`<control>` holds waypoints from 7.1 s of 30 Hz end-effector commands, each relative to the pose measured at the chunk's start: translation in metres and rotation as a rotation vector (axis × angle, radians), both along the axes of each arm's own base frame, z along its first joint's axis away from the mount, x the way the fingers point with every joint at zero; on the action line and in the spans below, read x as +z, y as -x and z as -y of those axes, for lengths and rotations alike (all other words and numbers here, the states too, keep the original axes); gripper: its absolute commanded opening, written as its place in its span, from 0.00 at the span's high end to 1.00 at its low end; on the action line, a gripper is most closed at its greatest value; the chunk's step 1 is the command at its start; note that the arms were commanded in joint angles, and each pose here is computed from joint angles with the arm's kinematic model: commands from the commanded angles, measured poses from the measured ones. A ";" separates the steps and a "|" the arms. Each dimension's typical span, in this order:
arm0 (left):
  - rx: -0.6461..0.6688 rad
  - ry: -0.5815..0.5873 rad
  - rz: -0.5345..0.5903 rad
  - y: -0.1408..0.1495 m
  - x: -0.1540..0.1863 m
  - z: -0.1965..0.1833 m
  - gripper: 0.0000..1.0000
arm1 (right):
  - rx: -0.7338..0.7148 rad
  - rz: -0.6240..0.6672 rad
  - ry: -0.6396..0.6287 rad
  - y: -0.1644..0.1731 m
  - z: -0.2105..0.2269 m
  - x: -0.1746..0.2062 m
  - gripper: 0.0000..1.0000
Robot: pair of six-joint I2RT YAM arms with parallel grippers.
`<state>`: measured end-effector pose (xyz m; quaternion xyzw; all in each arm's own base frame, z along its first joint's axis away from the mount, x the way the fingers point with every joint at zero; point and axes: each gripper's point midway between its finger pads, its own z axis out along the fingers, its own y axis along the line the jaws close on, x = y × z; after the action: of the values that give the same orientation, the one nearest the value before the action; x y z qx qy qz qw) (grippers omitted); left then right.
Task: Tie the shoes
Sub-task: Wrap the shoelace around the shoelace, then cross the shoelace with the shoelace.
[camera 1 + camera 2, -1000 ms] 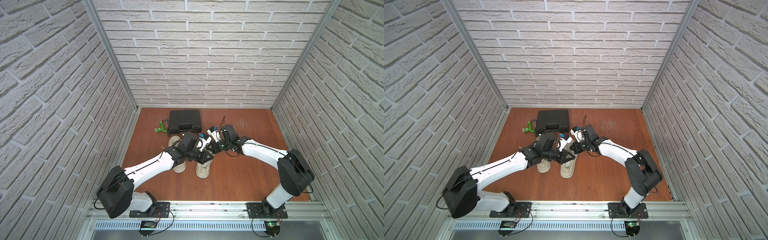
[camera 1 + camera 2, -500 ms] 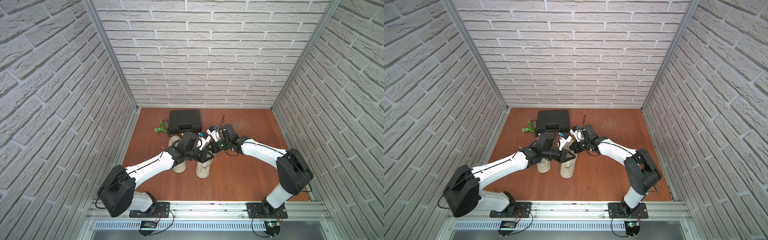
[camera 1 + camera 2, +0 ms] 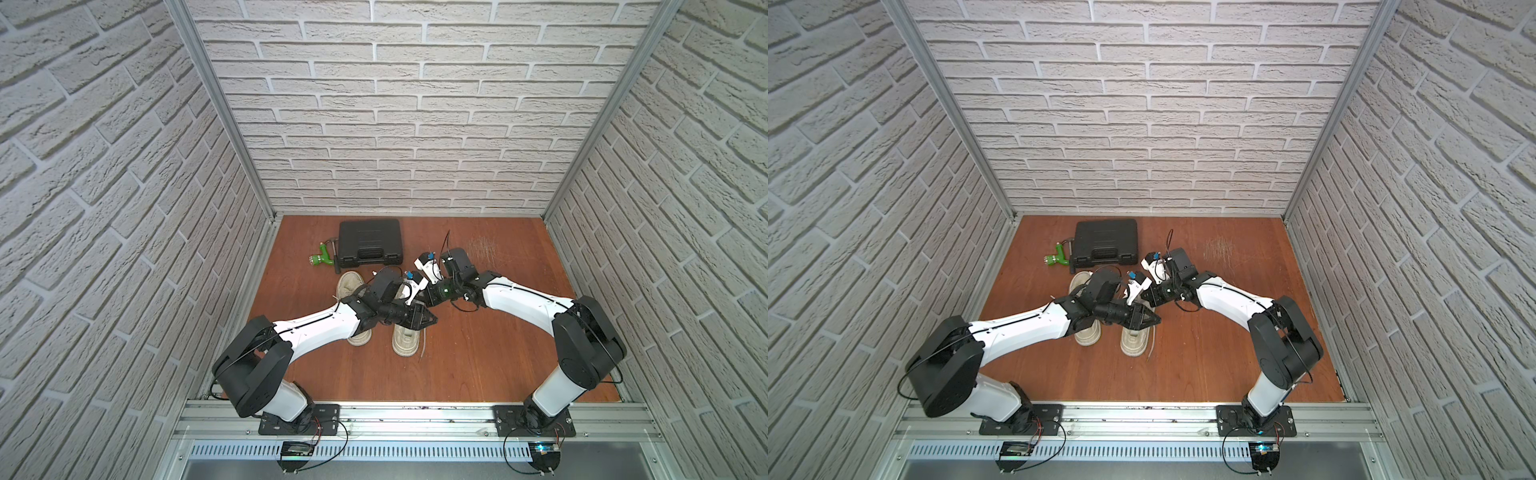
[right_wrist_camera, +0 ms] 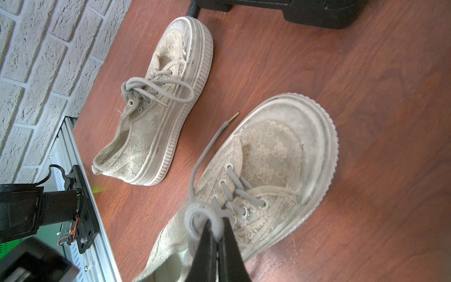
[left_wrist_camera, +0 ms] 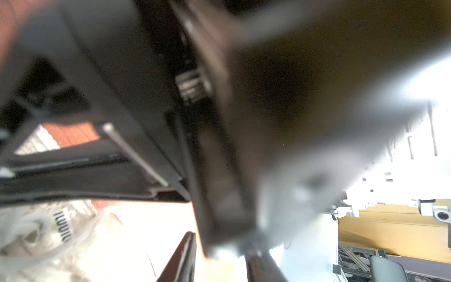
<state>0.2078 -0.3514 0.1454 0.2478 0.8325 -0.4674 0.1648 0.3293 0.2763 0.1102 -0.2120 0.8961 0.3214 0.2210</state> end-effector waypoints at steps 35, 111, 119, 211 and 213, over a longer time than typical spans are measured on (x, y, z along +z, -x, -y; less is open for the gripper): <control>0.127 0.079 -0.007 -0.106 0.010 -0.042 0.66 | 0.072 0.063 -0.054 0.002 -0.015 0.021 0.97; 0.236 -0.025 0.019 -0.100 -0.010 -0.073 1.00 | 0.010 -0.122 0.047 0.062 0.023 -0.074 0.63; 0.240 -0.036 0.025 -0.100 -0.010 -0.075 1.00 | 0.030 -0.104 0.045 0.065 0.019 -0.071 0.63; 0.103 -0.115 0.060 -0.036 -0.034 -0.041 1.00 | -0.156 -0.138 0.040 0.004 0.018 -0.010 0.97; 0.098 -0.102 0.054 -0.037 -0.034 -0.038 0.99 | -0.131 -0.139 0.046 0.007 0.015 -0.012 0.97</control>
<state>0.2430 -0.3064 0.1125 0.2245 0.8681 -0.3984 0.1930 0.3240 0.2571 0.0963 -0.1205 0.9298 0.2982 0.1789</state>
